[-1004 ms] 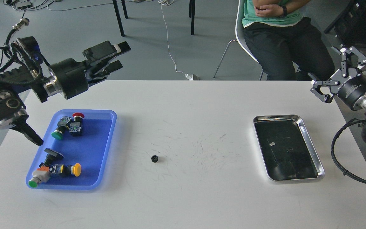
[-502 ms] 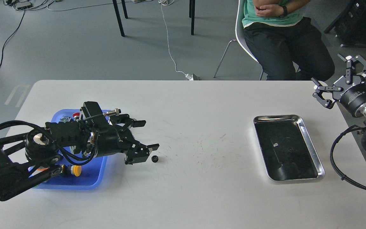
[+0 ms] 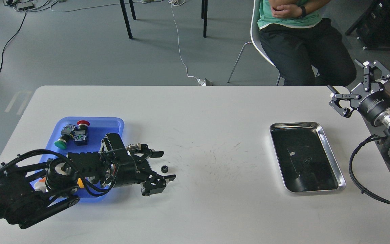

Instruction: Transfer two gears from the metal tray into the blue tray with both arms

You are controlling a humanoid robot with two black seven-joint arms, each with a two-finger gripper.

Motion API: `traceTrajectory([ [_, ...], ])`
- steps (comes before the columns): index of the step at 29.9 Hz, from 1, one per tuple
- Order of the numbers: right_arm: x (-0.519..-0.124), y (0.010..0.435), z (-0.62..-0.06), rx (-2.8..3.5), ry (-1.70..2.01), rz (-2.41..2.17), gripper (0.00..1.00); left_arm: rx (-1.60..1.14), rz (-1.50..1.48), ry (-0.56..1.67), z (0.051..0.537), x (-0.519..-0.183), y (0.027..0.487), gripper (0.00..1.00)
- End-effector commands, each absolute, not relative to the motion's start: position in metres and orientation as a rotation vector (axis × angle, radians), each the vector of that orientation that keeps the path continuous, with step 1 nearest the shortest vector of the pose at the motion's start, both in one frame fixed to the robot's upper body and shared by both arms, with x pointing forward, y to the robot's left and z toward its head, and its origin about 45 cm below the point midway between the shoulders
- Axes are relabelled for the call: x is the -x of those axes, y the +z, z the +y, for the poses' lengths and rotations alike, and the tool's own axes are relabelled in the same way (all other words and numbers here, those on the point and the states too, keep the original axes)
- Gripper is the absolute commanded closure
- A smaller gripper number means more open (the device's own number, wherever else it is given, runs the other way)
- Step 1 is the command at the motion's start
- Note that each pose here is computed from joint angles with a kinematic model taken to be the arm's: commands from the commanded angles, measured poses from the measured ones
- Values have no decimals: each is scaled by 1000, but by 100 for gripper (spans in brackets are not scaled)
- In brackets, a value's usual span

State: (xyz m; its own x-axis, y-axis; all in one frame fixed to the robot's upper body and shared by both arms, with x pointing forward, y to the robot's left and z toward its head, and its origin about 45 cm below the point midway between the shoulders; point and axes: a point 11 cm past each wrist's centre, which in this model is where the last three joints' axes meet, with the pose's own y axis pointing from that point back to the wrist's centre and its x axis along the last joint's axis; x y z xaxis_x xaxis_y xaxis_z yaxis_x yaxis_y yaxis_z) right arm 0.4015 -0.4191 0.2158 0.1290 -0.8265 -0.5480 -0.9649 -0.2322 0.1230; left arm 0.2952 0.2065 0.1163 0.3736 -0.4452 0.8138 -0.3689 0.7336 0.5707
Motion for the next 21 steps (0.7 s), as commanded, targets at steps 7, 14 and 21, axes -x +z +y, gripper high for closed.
traceTrajectory([
  [7,-403,216,-418,2153,758,1758,6,-827,-1196,-51,213,-296,103,25],
  [14,-404,217,-416,2155,757,1753,6,-837,-1183,-39,215,-295,91,33],
  [21,-404,217,-416,2160,755,1751,6,-834,-1175,-41,214,-292,89,46],
])
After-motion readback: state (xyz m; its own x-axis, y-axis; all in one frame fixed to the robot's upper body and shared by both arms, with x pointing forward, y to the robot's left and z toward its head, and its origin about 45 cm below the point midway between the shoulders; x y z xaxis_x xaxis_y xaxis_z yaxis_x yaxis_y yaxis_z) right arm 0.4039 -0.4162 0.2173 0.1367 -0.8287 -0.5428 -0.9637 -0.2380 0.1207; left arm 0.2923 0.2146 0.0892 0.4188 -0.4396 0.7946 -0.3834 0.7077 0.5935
